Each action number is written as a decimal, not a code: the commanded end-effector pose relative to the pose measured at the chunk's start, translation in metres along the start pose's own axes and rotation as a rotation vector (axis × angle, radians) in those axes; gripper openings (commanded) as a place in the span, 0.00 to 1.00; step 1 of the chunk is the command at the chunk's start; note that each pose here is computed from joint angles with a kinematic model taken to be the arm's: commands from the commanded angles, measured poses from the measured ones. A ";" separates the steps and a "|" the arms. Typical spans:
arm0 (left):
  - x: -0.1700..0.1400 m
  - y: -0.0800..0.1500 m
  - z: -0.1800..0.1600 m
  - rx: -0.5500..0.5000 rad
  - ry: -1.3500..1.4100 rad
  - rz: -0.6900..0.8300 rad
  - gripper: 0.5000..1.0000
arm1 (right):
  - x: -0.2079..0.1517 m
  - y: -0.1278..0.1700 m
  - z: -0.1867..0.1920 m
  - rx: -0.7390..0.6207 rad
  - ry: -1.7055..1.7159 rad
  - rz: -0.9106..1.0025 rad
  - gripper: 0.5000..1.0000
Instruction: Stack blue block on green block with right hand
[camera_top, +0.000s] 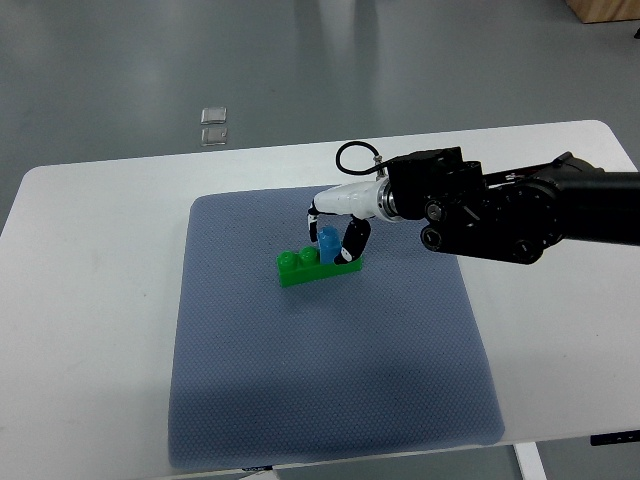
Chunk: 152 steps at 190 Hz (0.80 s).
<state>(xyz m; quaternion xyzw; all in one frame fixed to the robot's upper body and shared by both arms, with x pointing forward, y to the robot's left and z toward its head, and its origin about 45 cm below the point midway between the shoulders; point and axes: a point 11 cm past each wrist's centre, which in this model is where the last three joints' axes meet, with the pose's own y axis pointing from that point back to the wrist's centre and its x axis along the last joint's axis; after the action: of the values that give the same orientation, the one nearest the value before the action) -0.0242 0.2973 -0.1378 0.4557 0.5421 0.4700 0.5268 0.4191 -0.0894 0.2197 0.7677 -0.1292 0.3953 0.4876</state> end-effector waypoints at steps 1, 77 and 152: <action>0.000 0.000 0.000 0.000 0.000 0.000 1.00 | 0.001 0.001 0.001 -0.002 -0.001 0.001 0.83; 0.000 0.000 0.000 0.000 0.000 0.000 1.00 | 0.068 0.035 0.006 0.053 -0.209 0.088 0.83; -0.002 0.000 0.000 0.002 -0.006 -0.005 1.00 | 0.073 0.060 0.111 0.253 -1.198 0.355 0.83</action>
<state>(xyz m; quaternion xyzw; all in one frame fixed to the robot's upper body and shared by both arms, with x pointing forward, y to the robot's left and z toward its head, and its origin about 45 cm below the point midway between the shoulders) -0.0244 0.2970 -0.1378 0.4565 0.5418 0.4688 0.5275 0.4830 -0.1710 0.3079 0.8782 -0.4005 0.0875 0.2465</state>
